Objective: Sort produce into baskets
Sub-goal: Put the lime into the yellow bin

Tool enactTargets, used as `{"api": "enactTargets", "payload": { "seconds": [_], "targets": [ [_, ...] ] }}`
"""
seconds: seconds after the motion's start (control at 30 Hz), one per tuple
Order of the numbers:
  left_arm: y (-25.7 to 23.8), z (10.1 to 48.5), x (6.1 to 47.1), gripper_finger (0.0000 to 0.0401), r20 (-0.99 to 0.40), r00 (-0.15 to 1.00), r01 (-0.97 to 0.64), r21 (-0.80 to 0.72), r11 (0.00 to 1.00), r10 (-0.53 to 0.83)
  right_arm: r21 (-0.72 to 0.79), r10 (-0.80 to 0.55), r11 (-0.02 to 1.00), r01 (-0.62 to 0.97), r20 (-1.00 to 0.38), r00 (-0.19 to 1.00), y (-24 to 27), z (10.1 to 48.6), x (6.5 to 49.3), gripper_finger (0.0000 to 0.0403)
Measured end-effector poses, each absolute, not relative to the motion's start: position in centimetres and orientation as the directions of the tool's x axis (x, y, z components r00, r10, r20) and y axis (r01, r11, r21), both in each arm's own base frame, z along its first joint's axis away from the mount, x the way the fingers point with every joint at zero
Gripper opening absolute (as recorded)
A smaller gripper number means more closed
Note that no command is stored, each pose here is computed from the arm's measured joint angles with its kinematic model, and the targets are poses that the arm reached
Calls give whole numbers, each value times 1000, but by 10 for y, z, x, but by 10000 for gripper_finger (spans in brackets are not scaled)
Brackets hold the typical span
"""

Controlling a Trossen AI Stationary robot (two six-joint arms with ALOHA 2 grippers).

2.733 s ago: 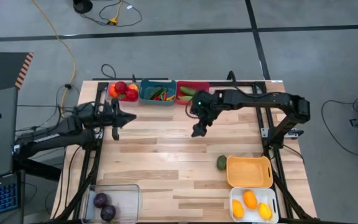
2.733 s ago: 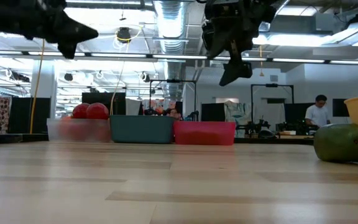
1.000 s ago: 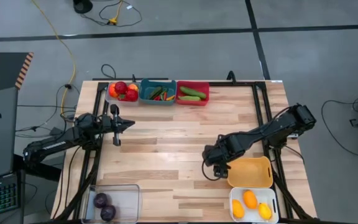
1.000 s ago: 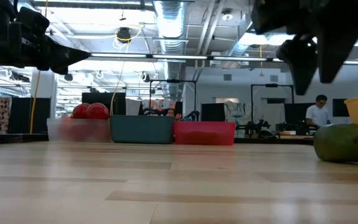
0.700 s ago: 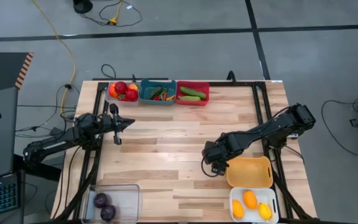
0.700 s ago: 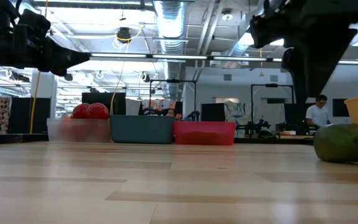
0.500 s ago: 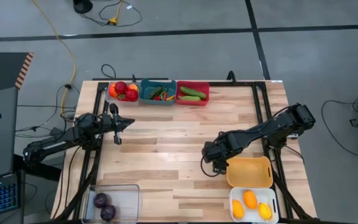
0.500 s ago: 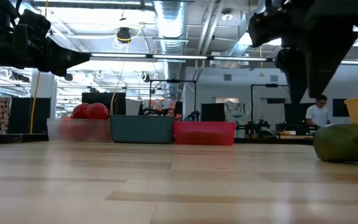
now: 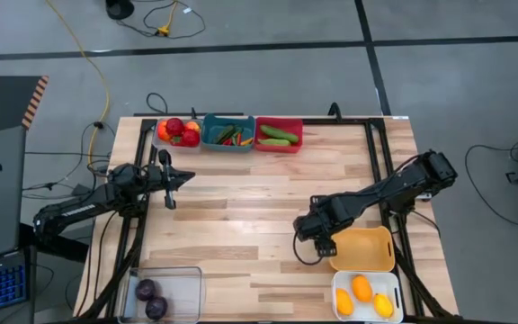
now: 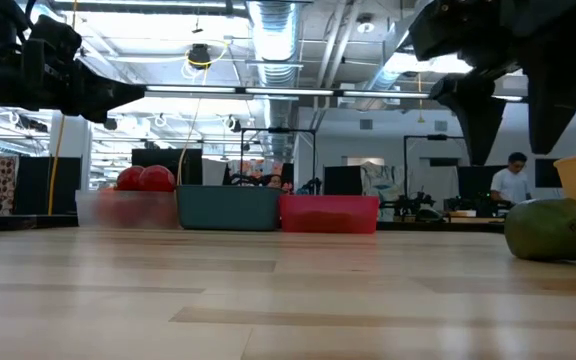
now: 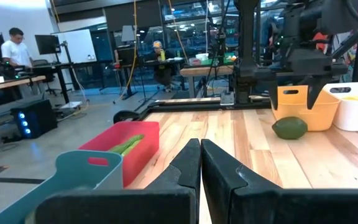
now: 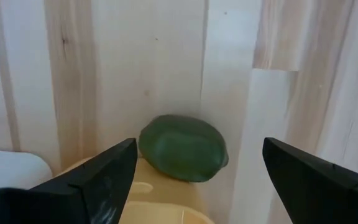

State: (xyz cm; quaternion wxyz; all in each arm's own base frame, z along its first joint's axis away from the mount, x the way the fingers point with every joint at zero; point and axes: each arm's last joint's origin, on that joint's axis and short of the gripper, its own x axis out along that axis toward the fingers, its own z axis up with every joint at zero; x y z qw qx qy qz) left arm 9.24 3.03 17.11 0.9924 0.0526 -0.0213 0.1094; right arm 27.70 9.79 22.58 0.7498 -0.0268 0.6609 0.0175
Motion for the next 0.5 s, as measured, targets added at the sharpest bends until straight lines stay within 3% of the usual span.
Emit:
{"api": "enactTargets", "payload": {
  "seconds": [0.23, 0.5],
  "targets": [
    [30, 171, 92, 0, 53, 975, -219, 99, 971, 215, -25, -17, 996, -89, -995, 99, 104, 209, 286, 372],
    [31, 171, 92, 0, 52, 973, -227, 98, 969, 223, -38, -42, 995, -93, -998, -43, 107, 185, 292, 372]
  ]
}}
